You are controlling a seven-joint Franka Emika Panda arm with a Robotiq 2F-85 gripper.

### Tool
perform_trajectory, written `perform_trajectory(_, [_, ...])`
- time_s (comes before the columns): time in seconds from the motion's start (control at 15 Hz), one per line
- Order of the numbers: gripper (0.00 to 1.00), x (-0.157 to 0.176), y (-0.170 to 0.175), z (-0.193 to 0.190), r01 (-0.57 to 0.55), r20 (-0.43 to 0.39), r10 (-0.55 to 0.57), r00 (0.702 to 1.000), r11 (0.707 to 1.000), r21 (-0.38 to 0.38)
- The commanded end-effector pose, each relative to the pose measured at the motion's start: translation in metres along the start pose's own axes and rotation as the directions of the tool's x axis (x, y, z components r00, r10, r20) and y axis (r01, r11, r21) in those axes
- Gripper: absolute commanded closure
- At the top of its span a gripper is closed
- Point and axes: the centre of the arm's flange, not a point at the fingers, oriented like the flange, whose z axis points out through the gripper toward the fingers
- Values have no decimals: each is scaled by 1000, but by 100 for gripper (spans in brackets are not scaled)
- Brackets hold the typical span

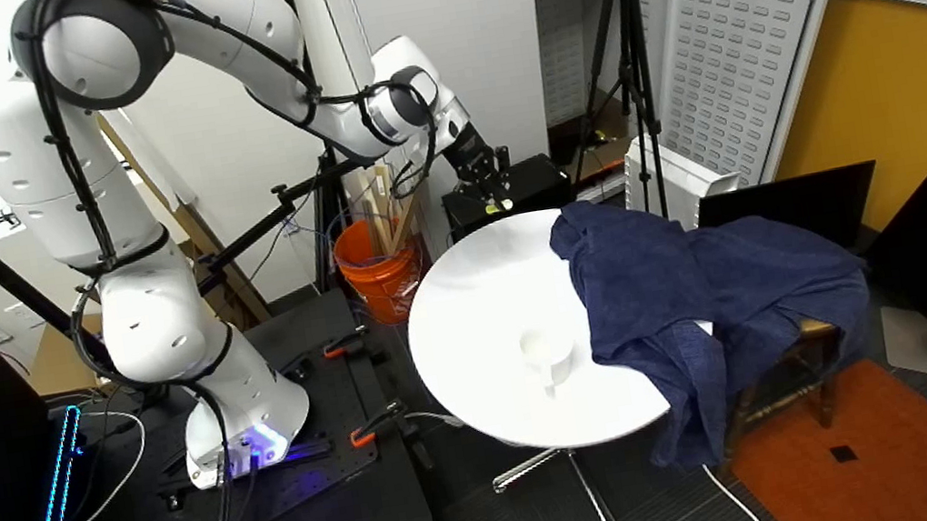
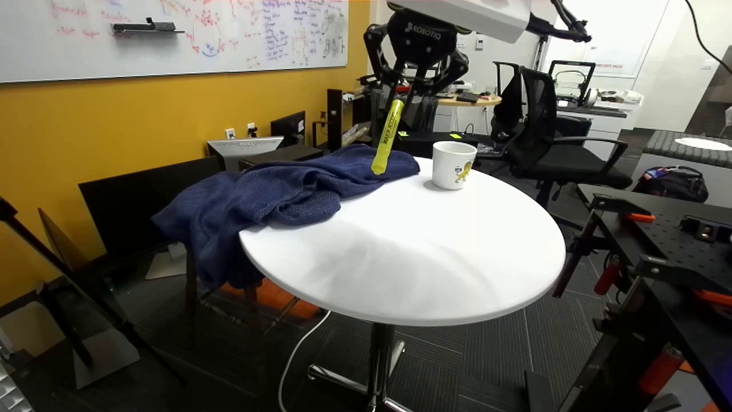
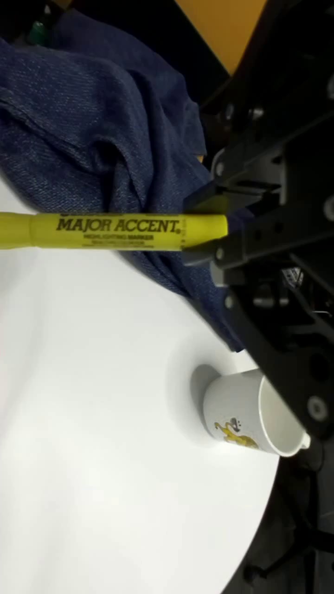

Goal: Pick up the marker from the cup and put it on the table

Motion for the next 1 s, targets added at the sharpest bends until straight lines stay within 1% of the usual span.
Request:
perform_trajectory(0.0, [95, 4, -2, 13, 22, 102, -18, 995, 999, -38])
perform_trajectory(0.13, [95, 4, 0, 23, 37, 151, -26, 988, 997, -68])
perform_trajectory(0.33, [95, 4, 1, 36, 74, 234, -48, 971, 992, -106])
perform_trajectory(0.53, [95, 6, 2, 46, 98, 302, -55, 952, 987, -129])
perform_trajectory(0.73, [95, 9, 2, 55, 120, 343, -64, 937, 982, -143])
perform_trajectory(0.93, [95, 12, -1, 66, 156, 347, -97, 933, 977, -146])
